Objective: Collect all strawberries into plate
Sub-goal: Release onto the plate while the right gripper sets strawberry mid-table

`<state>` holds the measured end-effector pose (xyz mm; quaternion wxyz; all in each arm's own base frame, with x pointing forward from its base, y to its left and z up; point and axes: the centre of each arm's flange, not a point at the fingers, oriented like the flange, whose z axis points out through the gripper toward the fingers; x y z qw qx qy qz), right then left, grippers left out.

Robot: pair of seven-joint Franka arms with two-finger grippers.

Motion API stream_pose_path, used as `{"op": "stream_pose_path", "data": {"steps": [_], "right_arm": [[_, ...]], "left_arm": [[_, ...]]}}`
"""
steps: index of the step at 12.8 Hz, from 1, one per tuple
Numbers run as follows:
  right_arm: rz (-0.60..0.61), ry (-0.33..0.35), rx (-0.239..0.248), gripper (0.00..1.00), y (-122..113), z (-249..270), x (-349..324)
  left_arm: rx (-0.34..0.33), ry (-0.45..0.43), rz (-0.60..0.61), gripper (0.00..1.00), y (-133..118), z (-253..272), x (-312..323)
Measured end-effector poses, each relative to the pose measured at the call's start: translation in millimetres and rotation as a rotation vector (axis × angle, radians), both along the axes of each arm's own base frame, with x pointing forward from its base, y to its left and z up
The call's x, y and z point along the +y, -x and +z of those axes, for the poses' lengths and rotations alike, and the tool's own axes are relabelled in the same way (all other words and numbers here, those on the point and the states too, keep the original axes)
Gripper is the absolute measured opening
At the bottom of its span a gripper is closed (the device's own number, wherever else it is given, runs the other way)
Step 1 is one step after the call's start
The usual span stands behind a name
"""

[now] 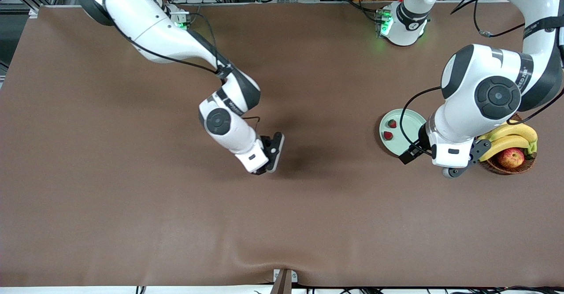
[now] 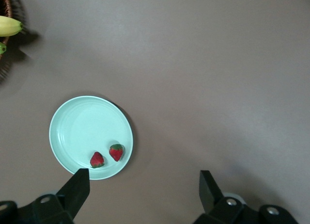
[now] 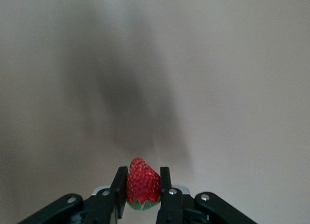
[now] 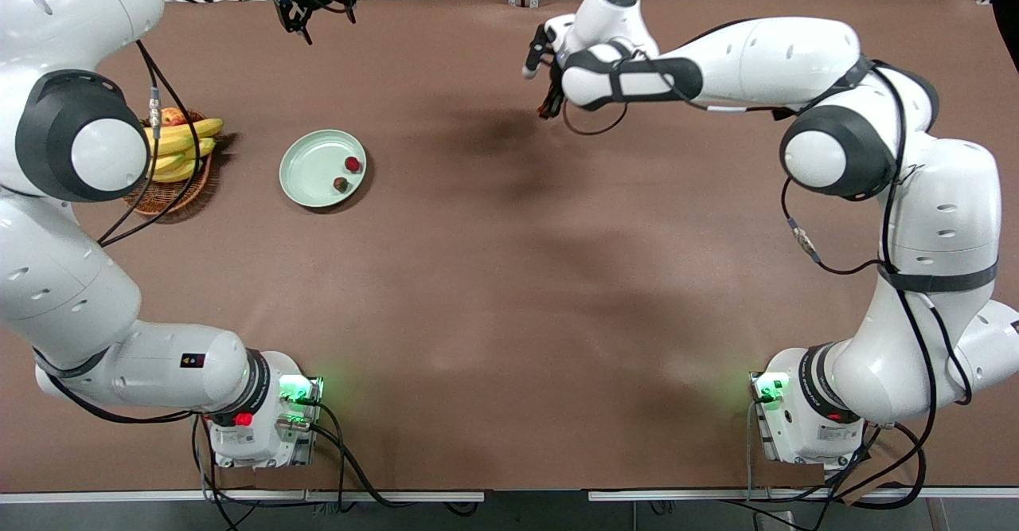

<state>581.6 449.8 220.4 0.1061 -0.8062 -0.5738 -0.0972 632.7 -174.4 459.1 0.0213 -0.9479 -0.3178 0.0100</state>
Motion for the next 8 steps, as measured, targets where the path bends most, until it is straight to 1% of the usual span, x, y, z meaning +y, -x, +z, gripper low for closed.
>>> {"op": "stream_pose_path", "data": {"steps": [2,3,4,5,8], "right_arm": [[-0.070,0.018,0.048,0.31,25,-14,23],[-0.102,0.031,0.066,0.31,31,-21,25],[-0.129,0.044,0.077,0.31,32,-27,21],[-0.150,0.056,0.081,0.38,29,-32,14],[-0.188,0.074,0.078,0.72,18,-32,-1]], "left_arm": [[-0.019,0.008,-0.005,1.00,-2,10,-4],[-0.028,0.011,-0.005,1.00,-2,15,-4],[-0.033,0.014,-0.007,1.00,-2,19,-6],[-0.029,0.022,-0.012,1.00,-1,21,-11],[0.015,0.066,-0.003,1.00,8,12,-31]]}}
